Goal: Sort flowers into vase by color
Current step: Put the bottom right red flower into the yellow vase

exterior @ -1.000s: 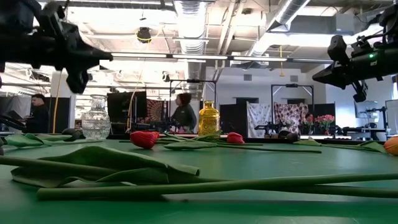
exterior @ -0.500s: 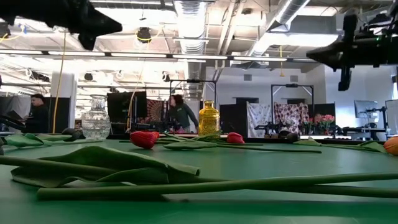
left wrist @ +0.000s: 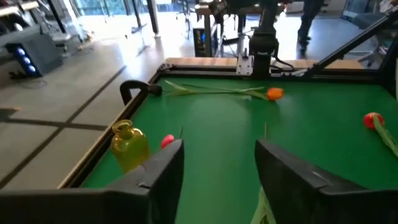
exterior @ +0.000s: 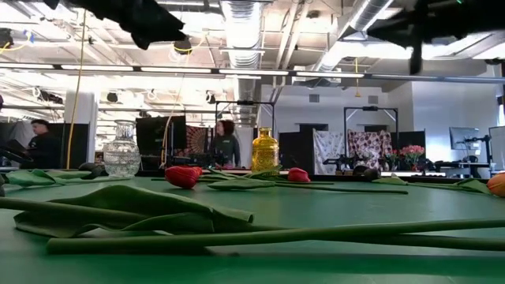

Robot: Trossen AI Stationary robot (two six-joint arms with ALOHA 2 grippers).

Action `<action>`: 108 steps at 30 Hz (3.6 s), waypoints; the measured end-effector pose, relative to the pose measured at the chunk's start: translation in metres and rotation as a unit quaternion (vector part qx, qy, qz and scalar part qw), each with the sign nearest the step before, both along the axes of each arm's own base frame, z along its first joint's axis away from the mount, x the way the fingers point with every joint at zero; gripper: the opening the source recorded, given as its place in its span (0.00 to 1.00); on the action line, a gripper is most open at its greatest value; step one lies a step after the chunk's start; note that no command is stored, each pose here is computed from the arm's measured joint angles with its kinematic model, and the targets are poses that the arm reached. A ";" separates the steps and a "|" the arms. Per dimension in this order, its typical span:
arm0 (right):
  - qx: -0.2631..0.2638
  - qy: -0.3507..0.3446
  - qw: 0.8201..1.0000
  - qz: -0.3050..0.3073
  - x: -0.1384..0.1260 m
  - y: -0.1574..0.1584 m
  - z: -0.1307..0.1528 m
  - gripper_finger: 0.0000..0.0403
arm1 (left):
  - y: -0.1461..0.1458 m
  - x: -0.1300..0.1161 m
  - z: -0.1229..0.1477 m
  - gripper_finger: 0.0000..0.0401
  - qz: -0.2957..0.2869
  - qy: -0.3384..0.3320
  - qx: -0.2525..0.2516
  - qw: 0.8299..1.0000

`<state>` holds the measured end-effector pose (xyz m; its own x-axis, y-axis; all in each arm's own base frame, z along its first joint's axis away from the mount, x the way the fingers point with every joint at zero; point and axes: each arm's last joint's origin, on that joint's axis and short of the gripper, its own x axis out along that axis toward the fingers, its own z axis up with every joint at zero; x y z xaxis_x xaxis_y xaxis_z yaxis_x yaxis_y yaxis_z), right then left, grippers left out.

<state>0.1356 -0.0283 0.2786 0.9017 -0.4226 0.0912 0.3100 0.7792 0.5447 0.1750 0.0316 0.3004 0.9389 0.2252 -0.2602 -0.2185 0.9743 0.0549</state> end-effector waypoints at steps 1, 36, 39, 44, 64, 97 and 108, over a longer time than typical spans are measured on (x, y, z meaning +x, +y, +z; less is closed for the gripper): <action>-0.009 0.012 1.000 0.006 0.007 0.001 0.005 0.11 | 0.000 0.002 0.002 0.51 0.001 0.002 -0.003 1.000; -0.097 0.593 0.759 0.251 0.131 -0.021 0.076 0.48 | 0.008 0.008 -0.004 0.59 0.162 -0.025 -0.138 0.977; -0.117 0.566 0.777 0.252 0.143 -0.018 0.076 0.54 | 0.008 0.008 -0.004 0.59 0.165 -0.027 -0.143 0.975; -0.135 0.563 0.767 0.278 0.174 -0.003 0.055 0.60 | 0.007 0.008 -0.006 0.59 0.155 -0.011 -0.147 0.977; -0.073 0.640 0.697 0.314 0.260 0.060 -0.081 0.58 | 0.000 0.000 -0.026 0.59 0.043 0.137 -0.100 0.985; -0.073 0.658 0.681 0.314 0.279 0.041 -0.133 0.43 | 0.000 -0.002 -0.028 0.59 0.070 0.137 -0.143 0.978; -0.045 0.676 0.671 0.300 0.266 0.046 -0.150 0.16 | 0.001 -0.005 -0.031 0.59 0.086 0.156 -0.144 0.973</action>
